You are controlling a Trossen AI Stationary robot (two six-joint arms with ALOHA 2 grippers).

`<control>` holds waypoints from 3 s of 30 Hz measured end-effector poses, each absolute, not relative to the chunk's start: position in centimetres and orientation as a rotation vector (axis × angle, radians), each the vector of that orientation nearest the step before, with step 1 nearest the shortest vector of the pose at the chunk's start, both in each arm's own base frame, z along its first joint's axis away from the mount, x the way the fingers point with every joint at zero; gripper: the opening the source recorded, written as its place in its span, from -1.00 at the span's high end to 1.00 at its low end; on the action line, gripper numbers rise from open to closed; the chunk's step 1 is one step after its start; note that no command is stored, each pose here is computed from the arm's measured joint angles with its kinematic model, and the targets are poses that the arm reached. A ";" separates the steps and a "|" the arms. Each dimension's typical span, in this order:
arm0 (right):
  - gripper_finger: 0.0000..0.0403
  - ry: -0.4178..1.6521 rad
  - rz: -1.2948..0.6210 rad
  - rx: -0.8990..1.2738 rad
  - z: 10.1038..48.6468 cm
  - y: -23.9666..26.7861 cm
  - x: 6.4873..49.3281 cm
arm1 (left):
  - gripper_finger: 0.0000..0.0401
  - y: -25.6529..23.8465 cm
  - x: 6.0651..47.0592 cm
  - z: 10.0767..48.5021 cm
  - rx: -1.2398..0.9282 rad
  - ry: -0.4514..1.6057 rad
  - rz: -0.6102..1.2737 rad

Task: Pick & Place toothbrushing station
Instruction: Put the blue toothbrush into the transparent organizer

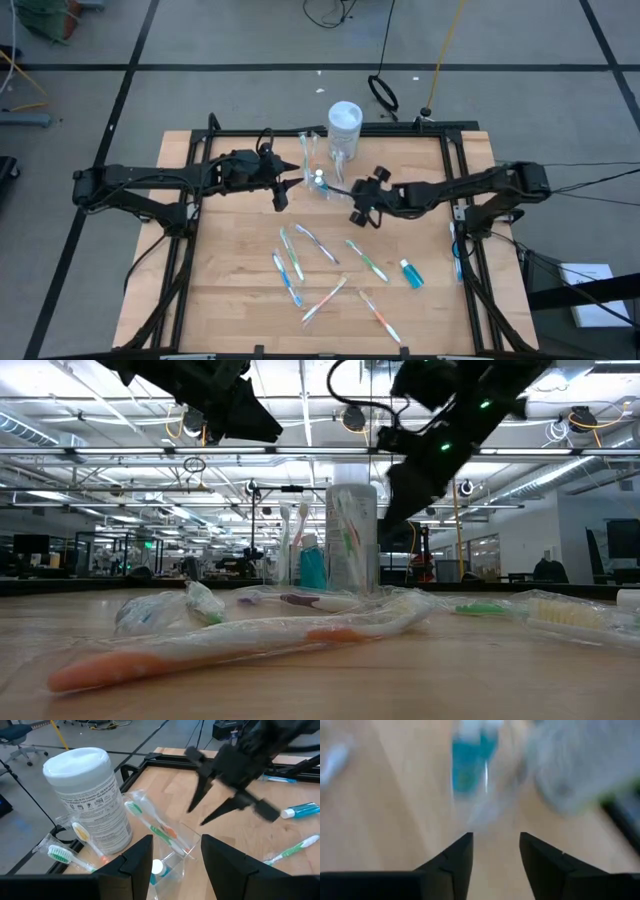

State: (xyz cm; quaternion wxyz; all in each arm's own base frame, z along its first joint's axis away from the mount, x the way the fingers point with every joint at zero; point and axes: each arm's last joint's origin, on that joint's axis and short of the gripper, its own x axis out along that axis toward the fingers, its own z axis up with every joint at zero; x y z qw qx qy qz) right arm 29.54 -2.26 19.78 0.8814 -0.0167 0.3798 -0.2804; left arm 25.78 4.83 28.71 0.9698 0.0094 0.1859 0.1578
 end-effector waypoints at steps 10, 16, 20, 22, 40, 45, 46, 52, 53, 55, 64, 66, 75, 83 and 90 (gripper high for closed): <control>0.19 1.131 -0.571 0.487 20.2 1.2 24.2 | 0.14 4.8 25.8 28.8 0.019 0.370 0.319; 0.29 1.478 -0.586 0.803 19.6 4.1 21.5 | 0.14 4.8 25.8 28.8 0.019 0.370 0.319; 0.33 1.696 -0.670 0.944 19.8 6.2 19.6 | 0.14 4.8 25.8 28.8 0.019 0.369 0.319; 0.33 1.764 -0.747 0.995 19.9 7.3 18.8 | 0.14 4.8 25.8 28.8 0.019 0.369 0.319; 0.33 1.882 -1.241 1.002 16.6 8.6 14.1 | 0.14 4.9 26.1 29.7 0.073 0.274 0.314; 0.33 1.881 -1.236 1.028 15.2 8.4 13.6 | 0.14 4.9 26.1 29.7 0.080 0.273 0.314; 0.33 1.866 -1.238 1.025 15.0 8.3 13.5 | 0.14 4.9 26.1 29.7 0.081 0.273 0.313; 0.33 1.850 -1.237 1.018 13.9 8.0 13.0 | 0.14 4.9 26.1 29.7 0.081 0.273 0.314; 0.33 1.851 -1.242 1.014 13.8 8.0 12.9 | 0.14 4.9 26.1 29.7 0.081 0.273 0.314; 0.33 1.849 -1.256 1.010 13.6 7.9 12.7 | 0.14 4.9 26.1 29.7 0.081 0.273 0.313; 0.36 1.826 -1.244 1.047 12.1 7.5 12.1 | 0.14 4.9 26.1 29.7 0.079 0.275 0.314; 0.40 1.830 -1.249 1.046 11.7 7.4 11.8 | 0.14 4.9 26.1 29.7 0.079 0.275 0.314; 0.66 1.833 -1.221 1.036 11.4 7.3 11.7 | 0.14 4.9 26.1 29.7 0.079 0.276 0.314; 0.90 1.860 -1.115 1.009 11.5 7.5 12.0 | 0.14 4.9 26.1 29.7 0.079 0.276 0.313; 0.88 1.834 -1.048 0.974 12.5 7.8 12.9 | 0.14 4.9 26.1 29.7 0.079 0.276 0.314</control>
